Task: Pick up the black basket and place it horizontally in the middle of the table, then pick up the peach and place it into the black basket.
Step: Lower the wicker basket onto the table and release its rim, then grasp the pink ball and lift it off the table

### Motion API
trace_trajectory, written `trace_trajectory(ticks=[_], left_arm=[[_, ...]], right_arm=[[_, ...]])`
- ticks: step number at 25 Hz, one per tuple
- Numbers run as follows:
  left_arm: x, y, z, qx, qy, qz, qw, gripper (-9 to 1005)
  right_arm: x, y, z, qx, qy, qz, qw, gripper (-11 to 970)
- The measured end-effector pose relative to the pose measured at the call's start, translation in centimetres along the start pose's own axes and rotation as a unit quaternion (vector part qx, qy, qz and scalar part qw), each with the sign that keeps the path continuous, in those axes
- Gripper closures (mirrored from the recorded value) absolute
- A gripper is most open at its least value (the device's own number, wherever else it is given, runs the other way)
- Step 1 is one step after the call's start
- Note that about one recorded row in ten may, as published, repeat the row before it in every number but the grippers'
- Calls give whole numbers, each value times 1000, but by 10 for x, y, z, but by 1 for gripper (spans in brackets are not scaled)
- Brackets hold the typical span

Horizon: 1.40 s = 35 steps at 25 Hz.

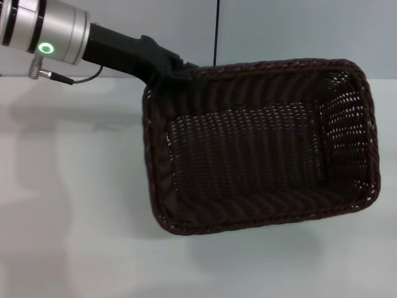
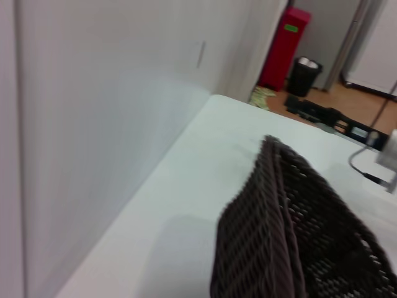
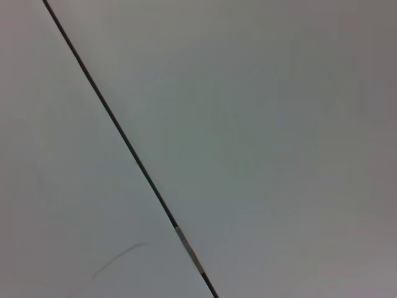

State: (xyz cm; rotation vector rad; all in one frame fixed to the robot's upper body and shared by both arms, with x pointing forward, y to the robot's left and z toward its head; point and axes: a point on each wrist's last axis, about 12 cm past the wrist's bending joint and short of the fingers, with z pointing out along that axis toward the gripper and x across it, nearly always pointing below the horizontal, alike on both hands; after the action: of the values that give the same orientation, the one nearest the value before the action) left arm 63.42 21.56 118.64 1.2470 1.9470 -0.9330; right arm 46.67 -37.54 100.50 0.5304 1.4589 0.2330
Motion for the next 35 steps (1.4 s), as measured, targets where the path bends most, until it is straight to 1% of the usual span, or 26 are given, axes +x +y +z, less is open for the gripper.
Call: trace_trajectory(ticks=[4,10,11,12,15,16,17,19,20,21,22,23,24,25,27,30,31,32,35], left_arm=[[-1,2,5,-18,-3,6,1000,786],[-1,2,7,-51,-13,23,998,607],[0,2,5,-63,-26,30,997,561],[0,2,5,-63,-26,30,997,515],[3,1,-1,-88,-63,42,993,378],[7,0,-6,-96,-95,42,990,340],[7,0,-6,-96,-95,42,990,302],[14,-1,-14,-107,-145,36,983,225],[17,-1,-16,-110,-158,35,981,187],[29,-4,-25,-122,-210,31,970,186],[29,-4,-25,-122,-210,31,970,186],[35,-6,-29,-127,-230,28,965,185],[48,-9,-33,-133,-267,18,954,186],[48,-9,-33,-133,-267,18,954,186],[62,-13,-36,-139,-301,5,943,187],[80,-17,-42,-152,-333,-10,930,189],[81,-18,-43,-153,-336,-12,929,189],[84,-19,-44,-154,-338,-15,928,190],[87,-21,-45,-151,-341,-17,928,191]], right_arm=[[1,0,-1,-2,3,-1,1000,299],[1,0,-1,-2,4,0,1000,300],[1,0,-2,-1,6,0,1000,300],[1,0,-2,-1,6,0,1000,300],[2,0,-2,-5,10,-1,1000,300],[4,2,-1,-12,16,-3,1000,300],[4,2,-1,-12,16,-3,1000,300],[4,4,-1,-23,20,-8,1000,299],[4,5,-2,-30,23,-11,999,299],[3,7,-4,-53,25,-25,998,299],[3,7,-4,-53,25,-25,998,299],[2,8,-6,-68,27,-35,997,300],[0,9,-12,-97,31,-53,993,300],[0,9,-12,-97,31,-53,993,300],[-2,9,-20,-129,39,-72,988,300],[-2,7,-34,-160,50,-100,981,299],[-1,7,-43,-185,60,-119,974,299],[-1,7,-43,-185,60,-119,974,299],[0,8,-50,-223,84,-140,961,299]])
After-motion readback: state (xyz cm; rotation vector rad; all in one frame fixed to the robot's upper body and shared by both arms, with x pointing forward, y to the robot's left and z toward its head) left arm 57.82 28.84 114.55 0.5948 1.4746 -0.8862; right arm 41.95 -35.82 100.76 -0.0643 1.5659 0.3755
